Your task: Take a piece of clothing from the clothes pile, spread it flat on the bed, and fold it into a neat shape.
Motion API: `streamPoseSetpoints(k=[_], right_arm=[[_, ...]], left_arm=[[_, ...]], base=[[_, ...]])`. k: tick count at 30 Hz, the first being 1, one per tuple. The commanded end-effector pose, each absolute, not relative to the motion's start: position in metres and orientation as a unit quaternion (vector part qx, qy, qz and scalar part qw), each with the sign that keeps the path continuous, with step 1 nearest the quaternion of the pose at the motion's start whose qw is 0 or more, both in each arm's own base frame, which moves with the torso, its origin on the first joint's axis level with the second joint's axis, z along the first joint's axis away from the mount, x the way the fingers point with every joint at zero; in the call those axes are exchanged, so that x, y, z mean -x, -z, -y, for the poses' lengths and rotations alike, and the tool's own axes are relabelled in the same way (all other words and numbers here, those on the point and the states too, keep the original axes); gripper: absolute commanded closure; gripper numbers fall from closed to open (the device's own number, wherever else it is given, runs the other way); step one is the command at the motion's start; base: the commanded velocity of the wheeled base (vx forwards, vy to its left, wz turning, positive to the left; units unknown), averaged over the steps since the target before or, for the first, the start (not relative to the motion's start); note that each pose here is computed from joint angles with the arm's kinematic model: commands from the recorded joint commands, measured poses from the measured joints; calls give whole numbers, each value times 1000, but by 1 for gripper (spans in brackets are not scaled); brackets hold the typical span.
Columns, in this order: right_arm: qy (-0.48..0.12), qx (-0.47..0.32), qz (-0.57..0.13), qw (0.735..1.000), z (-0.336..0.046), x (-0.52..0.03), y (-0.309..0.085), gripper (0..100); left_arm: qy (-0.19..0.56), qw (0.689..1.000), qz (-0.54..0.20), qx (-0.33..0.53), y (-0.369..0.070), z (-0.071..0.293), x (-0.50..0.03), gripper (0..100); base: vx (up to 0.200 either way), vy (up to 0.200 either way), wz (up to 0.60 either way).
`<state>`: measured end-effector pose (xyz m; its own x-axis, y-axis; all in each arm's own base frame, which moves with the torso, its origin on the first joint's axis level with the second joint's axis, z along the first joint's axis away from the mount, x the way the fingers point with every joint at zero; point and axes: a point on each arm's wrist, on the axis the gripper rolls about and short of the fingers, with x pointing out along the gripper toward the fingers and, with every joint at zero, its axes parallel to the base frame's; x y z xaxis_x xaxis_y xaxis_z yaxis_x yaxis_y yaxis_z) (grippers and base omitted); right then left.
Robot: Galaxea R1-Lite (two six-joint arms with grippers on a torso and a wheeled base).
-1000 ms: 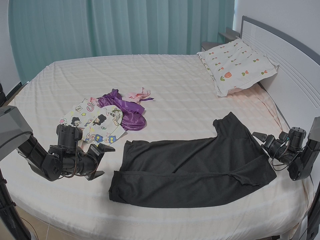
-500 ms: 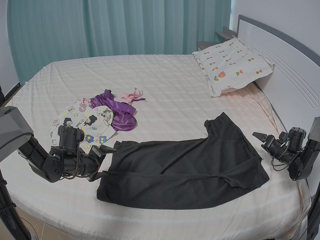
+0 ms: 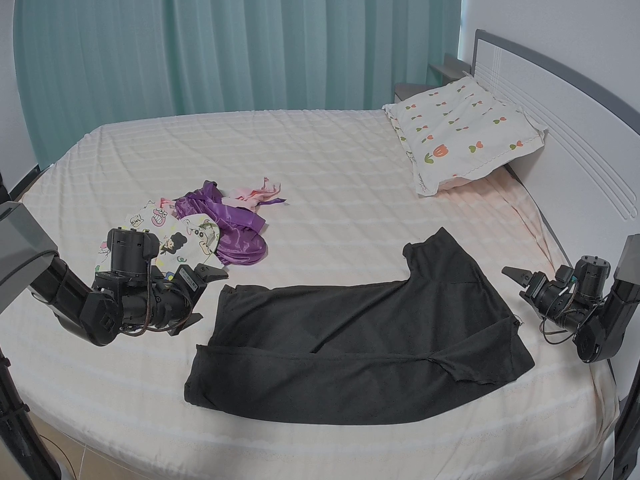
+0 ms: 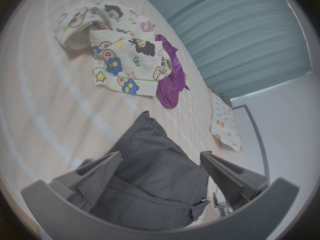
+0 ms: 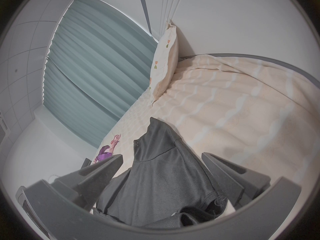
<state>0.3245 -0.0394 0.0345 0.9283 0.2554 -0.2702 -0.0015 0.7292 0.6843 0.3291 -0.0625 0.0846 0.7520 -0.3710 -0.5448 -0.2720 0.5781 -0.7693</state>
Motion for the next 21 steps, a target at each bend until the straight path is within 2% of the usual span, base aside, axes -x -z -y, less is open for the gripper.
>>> streamPoseSetpoints(k=[1, 5, 10, 21], right_arm=[[-71, -361, -178, 913, 39, -324, -34, 0], [-71, -361, -178, 913, 39, -324, -34, 0], [-71, -362, -178, 912, 39, -324, -34, 0], [-71, -362, -180, 912, 39, -323, -33, 0]], left_arm=[[28, 831, -361, 422, -63, 64, -351, 0], [20, 851, -357, 385, -51, 66, -366, 0], [-5, 889, -359, 285, -10, 74, -391, 0], [4, 899, -328, 291, -18, 81, -412, 0]], base=[[0, 0, 0], [0, 0, 0], [0, 0, 0], [0, 0, 0]])
